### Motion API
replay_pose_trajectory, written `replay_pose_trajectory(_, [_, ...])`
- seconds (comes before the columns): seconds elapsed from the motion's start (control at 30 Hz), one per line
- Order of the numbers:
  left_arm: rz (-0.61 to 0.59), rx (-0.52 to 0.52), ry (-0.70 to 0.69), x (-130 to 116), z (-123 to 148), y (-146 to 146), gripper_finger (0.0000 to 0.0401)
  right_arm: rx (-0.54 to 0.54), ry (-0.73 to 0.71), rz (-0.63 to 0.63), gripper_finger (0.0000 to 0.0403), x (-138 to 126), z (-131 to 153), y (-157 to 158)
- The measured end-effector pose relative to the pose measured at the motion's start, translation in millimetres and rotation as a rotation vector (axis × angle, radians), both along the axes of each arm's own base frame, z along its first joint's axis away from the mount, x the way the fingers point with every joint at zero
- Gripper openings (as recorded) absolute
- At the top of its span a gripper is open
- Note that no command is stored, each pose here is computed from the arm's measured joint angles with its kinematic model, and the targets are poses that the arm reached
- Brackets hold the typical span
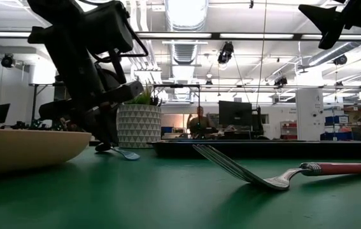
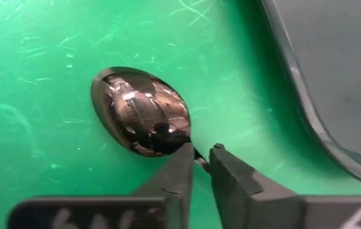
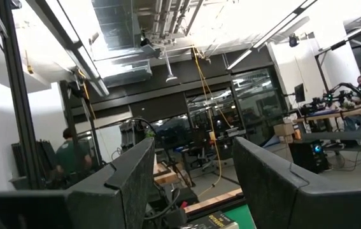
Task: Pick and place plate/cup/fork/spoon on tray
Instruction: Put the blue spoon on the black tray, then put the blue spoon on the tray
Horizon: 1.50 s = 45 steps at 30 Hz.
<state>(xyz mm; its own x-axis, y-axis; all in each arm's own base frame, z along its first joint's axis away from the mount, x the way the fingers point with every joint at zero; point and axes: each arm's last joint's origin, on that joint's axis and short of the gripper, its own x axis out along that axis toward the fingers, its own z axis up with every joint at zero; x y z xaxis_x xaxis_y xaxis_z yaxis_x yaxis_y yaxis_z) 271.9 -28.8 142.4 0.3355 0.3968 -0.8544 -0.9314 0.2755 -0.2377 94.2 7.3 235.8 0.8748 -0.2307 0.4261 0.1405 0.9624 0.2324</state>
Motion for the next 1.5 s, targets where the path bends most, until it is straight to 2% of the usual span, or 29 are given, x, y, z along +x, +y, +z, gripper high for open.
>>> replay_pose_trajectory(0.1, [-0.013, 0.006, 0.011, 0, 0, 0, 0.0006, 0.0, 0.0, 0.0, 0.0201, 0, 0, 0])
replay_pose_trajectory(0.33, [-0.059, -0.001, 0.018, -1, 6, 0, 0.0001, -0.001, 0.001, 0.0, 0.0201, 0, 0, 0])
replay_pose_trajectory(0.5, [-0.061, -0.034, -0.082, 2, 28, -8, 0.0, -0.001, 0.002, 0.0, 0.0201, 0, 0, 0])
replay_pose_trajectory(0.63, [-0.034, -0.07, -0.106, 2, 26, -17, 0.0, -0.001, 0.001, 0.0, 0.0201, 0, 0, 0])
replay_pose_trajectory(0.77, [-0.052, -0.093, -0.159, 14, 29, -29, 0.0, -0.001, 0.004, -0.001, 0.0201, 0, -1, 0])
replay_pose_trajectory(0.9, [-0.066, -0.081, -0.1, 19, 36, -29, 0.0, -0.004, 0.015, 0.0, 0.0201, 1, -1, 0])
replay_pose_trajectory(1.03, [0.047, -0.071, 0.066, 4, 27, -24, 0.0, -0.004, 0.015, -0.001, 0.0201, 1, -1, 0])
replay_pose_trajectory(1.13, [0.105, -0.073, 0.064, 0, 21, -23, 0.0, -0.004, 0.016, 0.0, 0.0201, 1, -2, 0])
replay_pose_trajectory(1.3, [0.113, -0.085, 0.009, 3, 18, -21, 0.0, -0.004, 0.019, 0.0, 0.0201, 1, -2, 0])
replay_pose_trajectory(1.5, [0.034, -0.056, -0.029, 12, 18, -17, 0.0011, -0.005, 0.019, 0.0, 0.0201, 1, -2, 0])
